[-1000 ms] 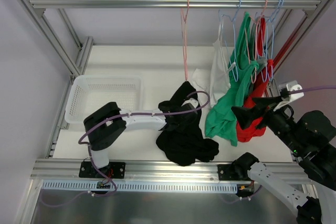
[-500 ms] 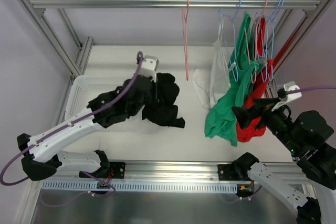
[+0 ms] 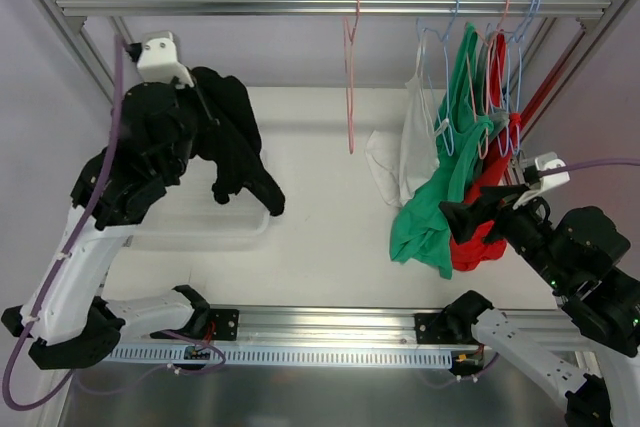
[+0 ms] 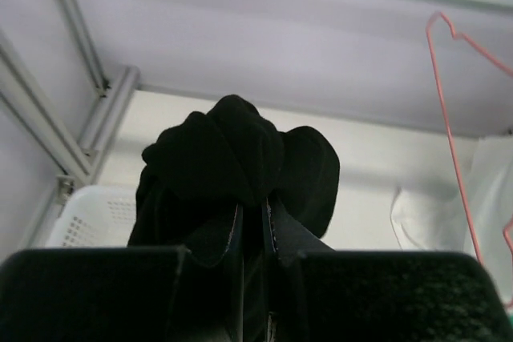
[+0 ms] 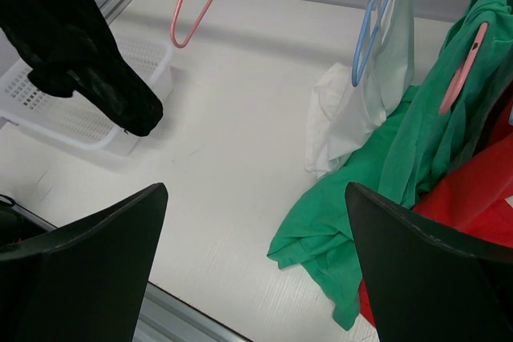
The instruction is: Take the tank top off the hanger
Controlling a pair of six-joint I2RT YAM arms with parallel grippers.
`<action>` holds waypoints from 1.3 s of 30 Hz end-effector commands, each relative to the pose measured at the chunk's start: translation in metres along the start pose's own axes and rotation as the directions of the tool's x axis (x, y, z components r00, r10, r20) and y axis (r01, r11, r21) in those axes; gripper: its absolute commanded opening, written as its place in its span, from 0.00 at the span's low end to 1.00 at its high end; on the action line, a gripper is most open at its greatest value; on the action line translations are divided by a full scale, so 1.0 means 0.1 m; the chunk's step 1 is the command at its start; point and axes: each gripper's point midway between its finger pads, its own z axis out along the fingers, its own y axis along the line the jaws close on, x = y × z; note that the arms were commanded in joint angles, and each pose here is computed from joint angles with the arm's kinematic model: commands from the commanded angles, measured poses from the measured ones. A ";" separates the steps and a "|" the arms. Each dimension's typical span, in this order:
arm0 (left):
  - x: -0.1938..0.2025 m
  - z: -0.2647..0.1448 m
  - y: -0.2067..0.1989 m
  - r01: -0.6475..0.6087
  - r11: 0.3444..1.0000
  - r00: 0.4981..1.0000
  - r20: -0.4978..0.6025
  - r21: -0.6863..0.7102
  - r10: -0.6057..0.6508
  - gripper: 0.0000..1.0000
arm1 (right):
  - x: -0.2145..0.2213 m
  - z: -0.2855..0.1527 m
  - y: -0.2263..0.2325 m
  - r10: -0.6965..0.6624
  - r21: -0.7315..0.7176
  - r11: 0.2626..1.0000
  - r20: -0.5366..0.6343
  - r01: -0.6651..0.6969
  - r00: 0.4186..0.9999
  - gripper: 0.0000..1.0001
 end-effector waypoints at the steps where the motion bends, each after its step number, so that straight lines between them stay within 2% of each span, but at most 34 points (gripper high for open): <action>1: -0.41 -0.06 0.33 -0.001 0.994 0.996 0.087 -0.109 0.010 0.00 | -0.14 0.09 0.03 -0.008 -0.005 1.000 0.037 0.008 0.999 0.99; 5: -0.40 -0.02 0.67 0.013 0.973 0.996 0.084 -0.229 0.006 0.00 | -0.11 0.14 0.05 -0.008 -0.010 1.000 0.027 0.008 1.000 1.00; 7: -0.22 0.05 0.74 0.030 0.968 0.999 0.048 -0.248 -0.019 0.00 | -0.10 0.18 0.04 -0.008 -0.005 1.000 0.027 0.008 1.000 0.99; 11: 0.33 0.32 1.04 0.103 0.937 0.990 -0.061 -0.333 -0.130 0.00 | -0.07 0.29 0.09 -0.005 -0.020 1.000 0.004 0.005 1.000 1.00; 13: 0.61 0.46 1.05 0.135 0.939 0.974 -0.134 -0.316 -0.184 0.00 | -0.02 0.36 0.12 -0.003 -0.027 1.000 -0.024 0.003 1.000 0.99; 14: 0.83 0.53 1.14 0.151 0.924 0.960 -0.171 -0.352 -0.222 0.00 | 0.00 0.38 0.14 -0.002 -0.036 0.999 -0.032 0.001 0.999 0.99; 17: 1.21 0.54 1.42 0.178 0.860 0.936 -0.189 -0.477 -0.298 0.00 | 0.04 0.45 0.15 0.001 -0.037 0.999 -0.045 -0.003 0.999 0.99; 20: 1.52 0.60 1.47 0.209 0.843 0.901 -0.239 -0.495 -0.363 0.00 | 0.09 0.50 0.16 0.000 -0.038 0.999 -0.062 -0.002 0.998 1.00; 22: 1.65 0.67 1.37 0.223 0.861 0.882 -0.282 -0.458 -0.379 0.00 | 0.12 0.55 0.14 0.004 -0.023 1.000 -0.074 -0.006 0.997 1.00; 27: 2.00 0.68 1.16 0.268 0.881 0.822 -0.385 -0.390 -0.421 0.00 | -0.04 0.65 -0.04 0.011 0.107 0.994 -0.064 -0.004 0.998 1.00; 29: 2.15 0.60 1.16 0.274 0.877 0.806 -0.404 -0.394 -0.433 0.00 | -0.05 0.78 -0.07 -0.022 0.139 0.989 -0.127 0.040 0.992 1.00; 30: 2.19 0.57 1.16 0.275 0.876 0.803 -0.407 -0.396 -0.436 0.17 | -0.24 0.77 -0.06 -0.028 0.146 0.988 -0.109 0.044 0.994 1.00; 32: 2.26 0.45 1.15 0.292 0.873 0.797 -0.406 -0.391 -0.448 0.87 | -0.25 0.96 -0.16 -0.065 0.205 0.973 -0.179 0.101 0.982 1.00; 33: 2.25 0.41 1.11 0.300 0.880 0.796 -0.412 -0.368 -0.444 0.99 | -0.29 1.02 -0.20 -0.077 0.224 0.967 -0.191 0.119 0.979 0.99; 34: 2.17 0.31 1.06 0.320 0.889 0.809 -0.394 -0.326 -0.436 0.99 | -0.44 1.03 -0.32 -0.069 0.270 0.956 -0.171 0.114 0.983 0.99; 36: 2.04 0.18 0.93 0.352 0.905 0.822 -0.383 -0.240 -0.422 0.99 | -0.46 1.24 -0.41 -0.047 0.288 0.952 -0.209 0.108 0.977 0.98; 37: 1.88 0.05 0.88 0.352 0.919 0.854 -0.341 -0.178 -0.394 0.99 | -0.60 1.24 -0.51 -0.031 0.314 0.946 -0.179 0.087 0.983 0.96; 39: 1.74 -0.10 0.74 0.345 0.935 0.879 -0.323 -0.078 -0.351 0.99 | -0.64 1.42 -0.55 -0.026 0.309 0.947 -0.201 0.089 0.979 0.93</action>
